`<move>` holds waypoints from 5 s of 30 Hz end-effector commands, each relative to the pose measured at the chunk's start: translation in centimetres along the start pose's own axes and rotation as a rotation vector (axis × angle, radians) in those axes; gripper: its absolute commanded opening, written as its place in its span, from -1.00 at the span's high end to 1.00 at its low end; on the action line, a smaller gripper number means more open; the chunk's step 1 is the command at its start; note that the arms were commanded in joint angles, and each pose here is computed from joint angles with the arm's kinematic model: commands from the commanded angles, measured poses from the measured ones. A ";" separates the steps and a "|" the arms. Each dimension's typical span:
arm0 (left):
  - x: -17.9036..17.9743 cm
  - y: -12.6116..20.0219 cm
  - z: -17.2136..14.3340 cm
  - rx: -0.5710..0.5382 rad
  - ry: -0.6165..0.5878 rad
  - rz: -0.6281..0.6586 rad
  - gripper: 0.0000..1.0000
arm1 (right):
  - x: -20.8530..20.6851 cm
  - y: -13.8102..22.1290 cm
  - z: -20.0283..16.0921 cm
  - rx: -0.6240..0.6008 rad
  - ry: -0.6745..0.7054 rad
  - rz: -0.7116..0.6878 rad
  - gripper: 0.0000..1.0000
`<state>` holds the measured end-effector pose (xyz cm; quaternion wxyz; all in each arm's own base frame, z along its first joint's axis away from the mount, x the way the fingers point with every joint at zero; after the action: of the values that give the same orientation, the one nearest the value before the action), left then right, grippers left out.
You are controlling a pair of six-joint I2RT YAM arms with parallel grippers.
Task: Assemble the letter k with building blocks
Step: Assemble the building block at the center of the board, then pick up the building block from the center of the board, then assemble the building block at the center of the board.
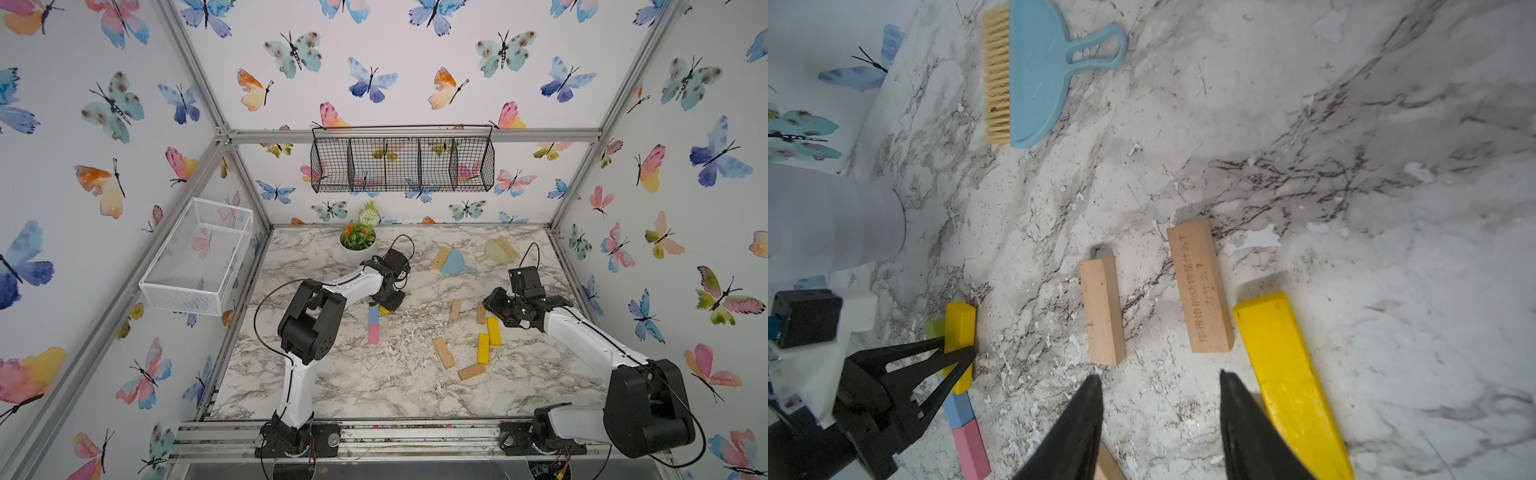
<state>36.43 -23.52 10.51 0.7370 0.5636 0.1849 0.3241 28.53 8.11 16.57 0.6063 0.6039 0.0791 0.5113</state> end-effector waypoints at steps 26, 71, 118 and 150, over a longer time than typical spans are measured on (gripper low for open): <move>-0.5 -1.1 -0.3 0.043 0.019 -0.036 0.13 | -0.7 -0.4 -0.5 0.019 0.001 -0.010 0.04; 10.1 18.2 -4.9 -0.559 0.716 0.105 -0.92 | 3.9 -3.3 -15.3 0.261 0.919 -0.207 0.05; 12.4 15.9 -7.8 -0.486 0.856 0.095 -0.88 | 5.9 -4.8 -18.8 0.390 1.171 -0.068 0.97; 13.5 15.2 -9.0 -0.444 0.931 0.116 -0.97 | 13.3 -8.7 -22.1 0.364 1.354 -0.053 0.96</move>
<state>36.39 -5.53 24.06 0.6624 0.1916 0.3794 0.6169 23.34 34.14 11.01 0.3147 0.2489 0.5247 0.7508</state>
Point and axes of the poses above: each gripper's point midway between its finger pads, its own y axis back along the fingers, its own x axis along the line the jaws close on, z = x × y, the point moved 8 cm from there along y, back along the fingers, and after that the axes turned 10 degrees about -y, right-handed, at the moved point
